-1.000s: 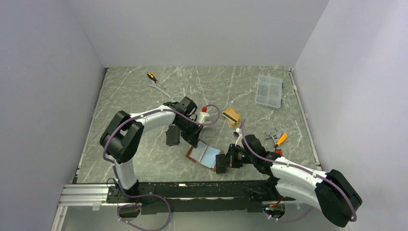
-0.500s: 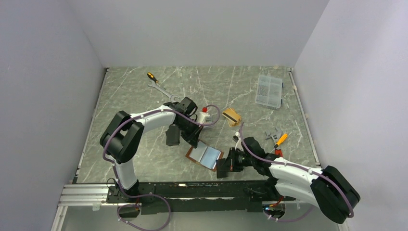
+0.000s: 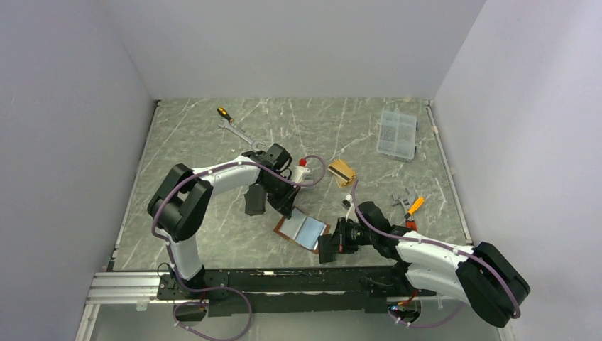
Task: Put the credit cards into the card holder
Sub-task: Turn over the card slot in the card holder.
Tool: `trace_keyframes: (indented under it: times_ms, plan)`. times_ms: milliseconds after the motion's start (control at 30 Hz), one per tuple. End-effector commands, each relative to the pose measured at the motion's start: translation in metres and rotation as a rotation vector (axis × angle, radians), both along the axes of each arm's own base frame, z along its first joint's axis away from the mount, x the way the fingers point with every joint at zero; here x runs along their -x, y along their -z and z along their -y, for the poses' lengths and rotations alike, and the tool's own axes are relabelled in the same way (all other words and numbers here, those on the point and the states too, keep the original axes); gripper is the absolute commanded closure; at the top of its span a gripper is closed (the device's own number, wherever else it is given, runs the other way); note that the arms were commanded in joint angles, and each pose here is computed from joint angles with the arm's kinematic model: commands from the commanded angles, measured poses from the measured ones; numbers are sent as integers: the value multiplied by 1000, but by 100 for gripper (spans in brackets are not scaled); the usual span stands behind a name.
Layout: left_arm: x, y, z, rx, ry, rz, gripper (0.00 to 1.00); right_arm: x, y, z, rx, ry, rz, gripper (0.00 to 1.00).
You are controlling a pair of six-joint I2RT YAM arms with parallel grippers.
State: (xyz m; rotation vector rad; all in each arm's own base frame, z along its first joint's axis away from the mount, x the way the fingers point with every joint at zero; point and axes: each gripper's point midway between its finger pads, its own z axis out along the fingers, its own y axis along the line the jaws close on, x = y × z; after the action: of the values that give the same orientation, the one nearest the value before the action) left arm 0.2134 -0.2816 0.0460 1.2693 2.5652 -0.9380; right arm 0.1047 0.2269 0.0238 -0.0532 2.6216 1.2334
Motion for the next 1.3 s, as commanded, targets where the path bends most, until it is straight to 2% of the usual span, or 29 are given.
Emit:
trace_keyframes:
  times_ms: [0,500,767,1267]
  plan:
    - [-4,-17,8,36,32,51,100,-13,-22,-10,-49,-16,76,100]
    - [-4,-20,8,36,35,68,100,-17,-40,-15,-88,-26,125,100]
    - [-2,-25,10,56,44,62,100,-32,-57,-31,-113,-60,159,100]
    - [4,-30,13,83,57,48,100,-54,-57,-57,-118,-105,149,100]
